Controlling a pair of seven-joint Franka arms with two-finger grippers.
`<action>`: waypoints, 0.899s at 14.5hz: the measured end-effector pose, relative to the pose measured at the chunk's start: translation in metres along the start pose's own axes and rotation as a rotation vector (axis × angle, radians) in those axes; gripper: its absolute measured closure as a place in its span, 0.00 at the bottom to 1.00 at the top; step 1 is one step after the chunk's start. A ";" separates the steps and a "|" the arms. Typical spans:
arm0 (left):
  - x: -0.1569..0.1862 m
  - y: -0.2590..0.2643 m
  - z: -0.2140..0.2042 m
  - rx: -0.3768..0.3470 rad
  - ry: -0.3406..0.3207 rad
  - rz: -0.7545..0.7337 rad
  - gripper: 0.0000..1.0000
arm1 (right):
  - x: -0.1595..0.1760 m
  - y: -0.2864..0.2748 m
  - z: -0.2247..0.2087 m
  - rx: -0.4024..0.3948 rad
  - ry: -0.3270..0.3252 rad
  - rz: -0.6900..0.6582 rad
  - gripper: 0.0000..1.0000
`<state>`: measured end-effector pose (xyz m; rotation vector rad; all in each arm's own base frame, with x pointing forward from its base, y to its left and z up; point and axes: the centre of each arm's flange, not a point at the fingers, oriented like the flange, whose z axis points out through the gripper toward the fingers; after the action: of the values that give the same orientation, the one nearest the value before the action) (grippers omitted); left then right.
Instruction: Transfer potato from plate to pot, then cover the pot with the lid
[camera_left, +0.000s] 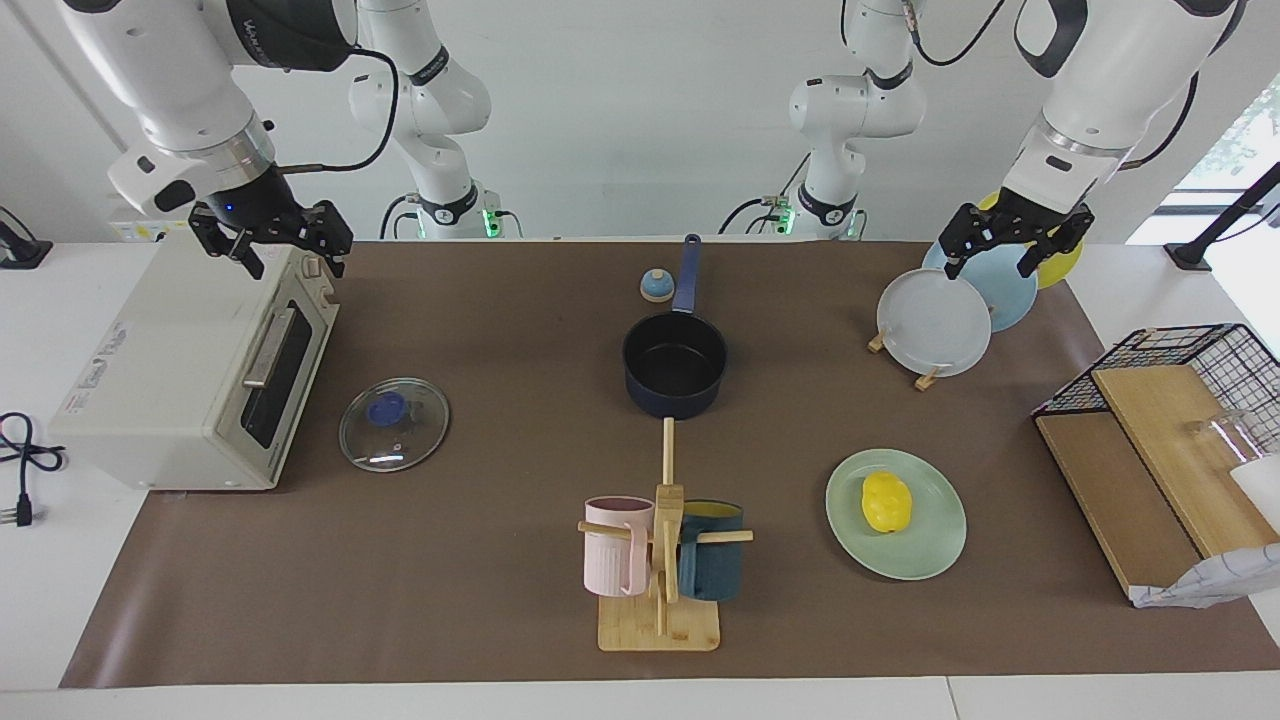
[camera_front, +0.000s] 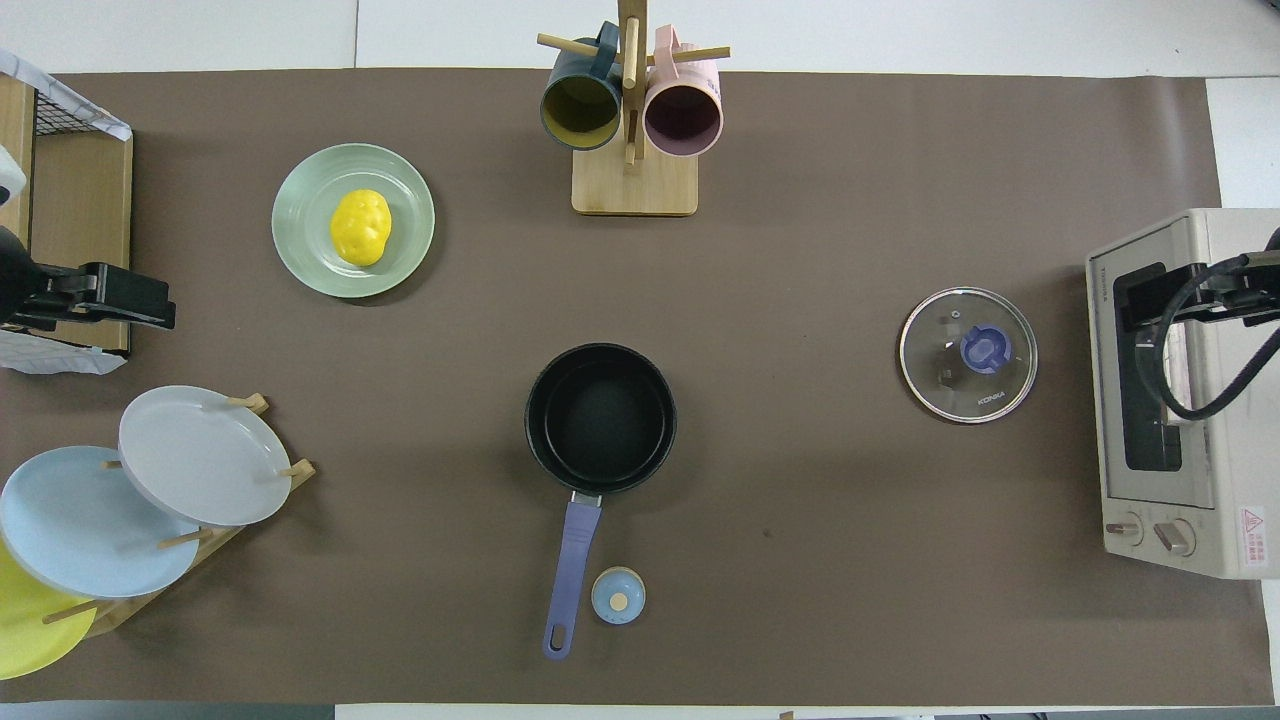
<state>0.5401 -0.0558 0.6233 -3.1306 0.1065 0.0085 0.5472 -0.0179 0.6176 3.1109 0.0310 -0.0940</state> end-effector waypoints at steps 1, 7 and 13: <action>0.000 0.000 0.000 -0.001 0.000 0.007 0.00 | 0.000 0.000 0.000 0.000 0.000 0.000 0.00; 0.001 0.000 0.000 -0.001 0.004 0.033 0.00 | 0.001 0.000 -0.001 -0.001 0.011 0.000 0.00; 0.005 0.000 0.004 -0.002 0.035 0.035 0.00 | 0.008 -0.007 0.015 0.002 0.028 -0.014 0.00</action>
<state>0.5451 -0.0566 0.6190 -3.1311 0.1615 -0.0458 0.5546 -0.0108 0.6019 3.1139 0.0528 -0.0505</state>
